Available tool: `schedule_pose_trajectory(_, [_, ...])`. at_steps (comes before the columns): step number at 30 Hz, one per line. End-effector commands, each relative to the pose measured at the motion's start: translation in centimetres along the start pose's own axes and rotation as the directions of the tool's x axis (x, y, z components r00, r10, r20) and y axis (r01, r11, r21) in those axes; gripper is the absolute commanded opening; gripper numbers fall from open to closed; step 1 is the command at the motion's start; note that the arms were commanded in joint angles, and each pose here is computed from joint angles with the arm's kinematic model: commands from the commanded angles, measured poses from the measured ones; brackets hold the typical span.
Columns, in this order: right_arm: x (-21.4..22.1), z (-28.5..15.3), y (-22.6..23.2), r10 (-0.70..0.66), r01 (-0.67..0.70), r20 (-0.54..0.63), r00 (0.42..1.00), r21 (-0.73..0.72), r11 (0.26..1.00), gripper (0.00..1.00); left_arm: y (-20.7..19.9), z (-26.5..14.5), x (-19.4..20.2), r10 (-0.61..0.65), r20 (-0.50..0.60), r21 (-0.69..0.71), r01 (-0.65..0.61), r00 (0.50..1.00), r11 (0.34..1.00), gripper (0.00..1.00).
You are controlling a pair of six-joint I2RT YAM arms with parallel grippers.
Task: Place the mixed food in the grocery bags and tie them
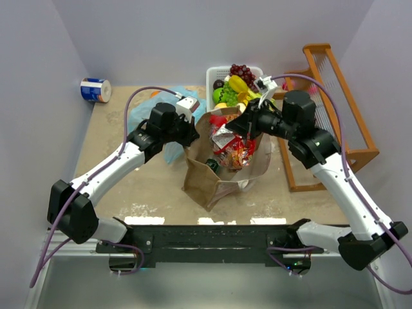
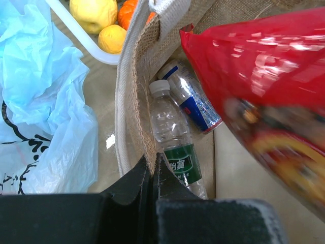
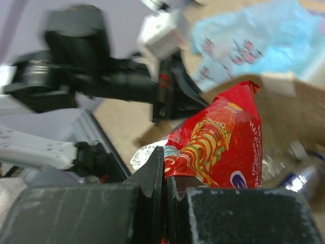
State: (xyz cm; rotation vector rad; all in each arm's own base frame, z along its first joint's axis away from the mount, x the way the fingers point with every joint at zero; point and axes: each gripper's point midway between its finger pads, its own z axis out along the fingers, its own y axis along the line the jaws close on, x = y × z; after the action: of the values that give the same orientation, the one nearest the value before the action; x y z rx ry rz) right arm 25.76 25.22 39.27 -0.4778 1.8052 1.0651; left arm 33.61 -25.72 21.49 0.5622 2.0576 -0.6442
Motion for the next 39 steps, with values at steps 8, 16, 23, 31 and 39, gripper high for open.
schedule_pose_trajectory(8, [4.1,2.9,-7.7,-0.032,0.049,-0.061,0.998,0.313,0.949,0.00,0.2,0.2,-1.6,0.045,0.064,-0.016,-0.044,0.997,0.999,0.00])
schedule_pose_trajectory(16, [14.2,9.9,-7.1,0.159,-0.123,-0.110,0.981,0.281,0.952,0.00,0.1,0.2,-1.6,0.045,0.062,-0.010,-0.044,0.997,0.999,0.00])
schedule_pose_trajectory(23, [24.1,12.7,-9.3,0.246,-0.135,-0.252,0.936,0.390,0.911,0.00,0.2,-0.2,-2.0,0.051,0.078,-0.021,-0.050,0.996,0.999,0.00])
schedule_pose_trajectory(31, [16.4,8.8,-6.8,0.089,0.018,-0.249,0.965,0.399,0.917,0.52,0.1,-0.2,-2.0,0.052,0.076,-0.017,-0.051,0.996,0.999,0.00])
schedule_pose_trajectory(39, [9.5,-2.6,-7.2,0.157,0.044,-0.224,0.962,0.694,0.718,0.97,0.3,-0.2,-2.1,0.057,0.077,-0.029,-0.055,0.995,0.998,0.00])
